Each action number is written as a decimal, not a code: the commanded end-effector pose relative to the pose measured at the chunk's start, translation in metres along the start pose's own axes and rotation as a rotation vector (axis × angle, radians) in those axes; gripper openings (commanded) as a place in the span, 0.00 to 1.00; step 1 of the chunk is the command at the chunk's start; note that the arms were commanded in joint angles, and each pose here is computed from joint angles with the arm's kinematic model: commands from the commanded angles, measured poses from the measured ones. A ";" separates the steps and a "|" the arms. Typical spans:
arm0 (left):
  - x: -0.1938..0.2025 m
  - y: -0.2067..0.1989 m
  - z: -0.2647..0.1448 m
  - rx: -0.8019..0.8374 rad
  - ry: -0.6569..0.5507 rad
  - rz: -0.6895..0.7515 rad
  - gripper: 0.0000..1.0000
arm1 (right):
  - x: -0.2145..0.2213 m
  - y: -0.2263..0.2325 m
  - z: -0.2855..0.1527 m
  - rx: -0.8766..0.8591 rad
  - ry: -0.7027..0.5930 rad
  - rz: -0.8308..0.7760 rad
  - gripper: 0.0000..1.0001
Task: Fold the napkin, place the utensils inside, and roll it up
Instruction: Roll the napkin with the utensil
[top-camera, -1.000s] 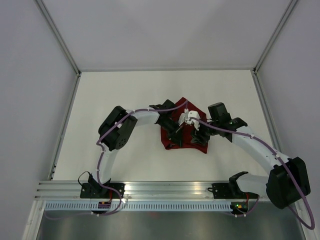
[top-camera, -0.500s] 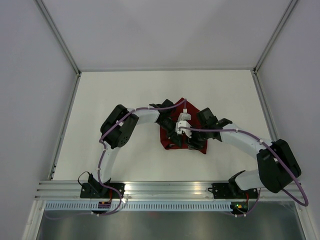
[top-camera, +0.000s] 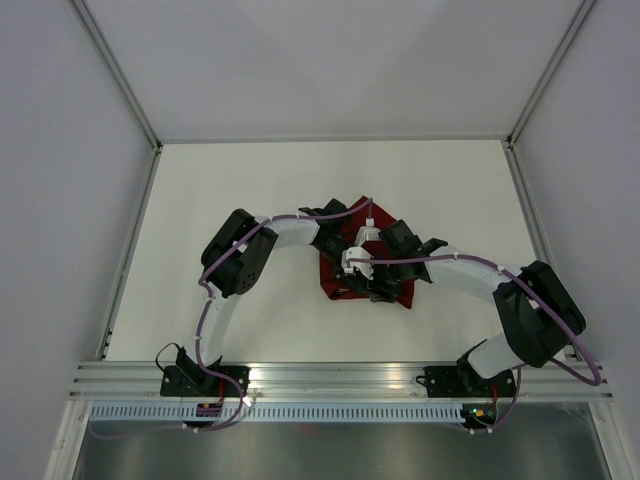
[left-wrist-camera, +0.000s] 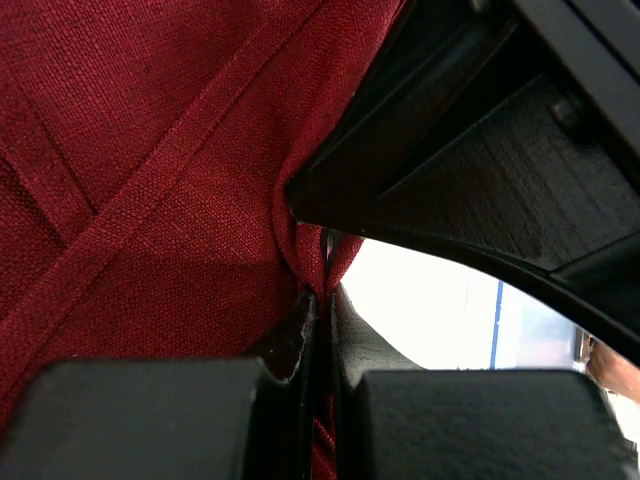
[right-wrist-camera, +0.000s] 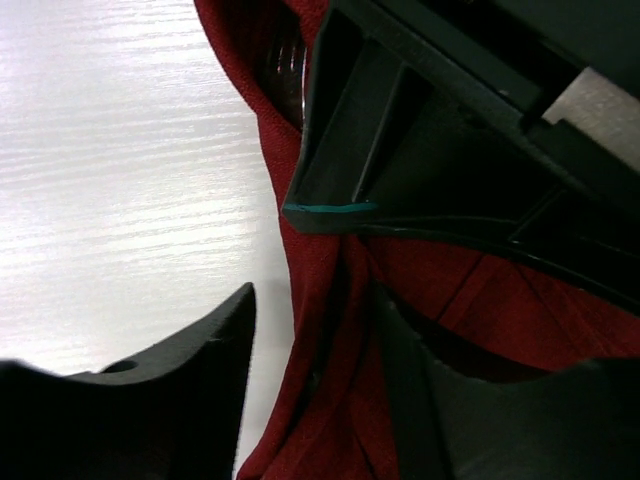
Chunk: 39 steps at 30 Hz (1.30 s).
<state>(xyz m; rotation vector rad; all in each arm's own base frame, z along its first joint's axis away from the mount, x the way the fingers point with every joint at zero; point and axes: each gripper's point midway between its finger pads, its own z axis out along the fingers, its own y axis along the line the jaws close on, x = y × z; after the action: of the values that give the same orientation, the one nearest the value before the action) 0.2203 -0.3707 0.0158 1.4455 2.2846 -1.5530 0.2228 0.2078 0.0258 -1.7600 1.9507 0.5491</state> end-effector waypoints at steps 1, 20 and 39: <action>0.035 0.032 0.004 -0.121 0.103 -0.070 0.02 | -0.016 -0.011 0.001 0.027 -0.043 -0.031 0.54; 0.008 0.034 -0.016 -0.178 -0.033 -0.064 0.24 | 0.011 0.022 0.006 -0.202 0.045 0.114 0.02; -0.081 0.032 -0.120 -0.403 -0.542 -0.028 0.27 | 0.040 0.013 0.010 -0.540 0.067 0.408 0.00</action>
<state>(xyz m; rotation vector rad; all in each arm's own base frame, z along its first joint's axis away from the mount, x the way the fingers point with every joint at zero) 0.3064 -0.3292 0.0393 0.9075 2.2983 -1.2815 0.2263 0.2042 0.0148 -1.5964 2.2860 1.2212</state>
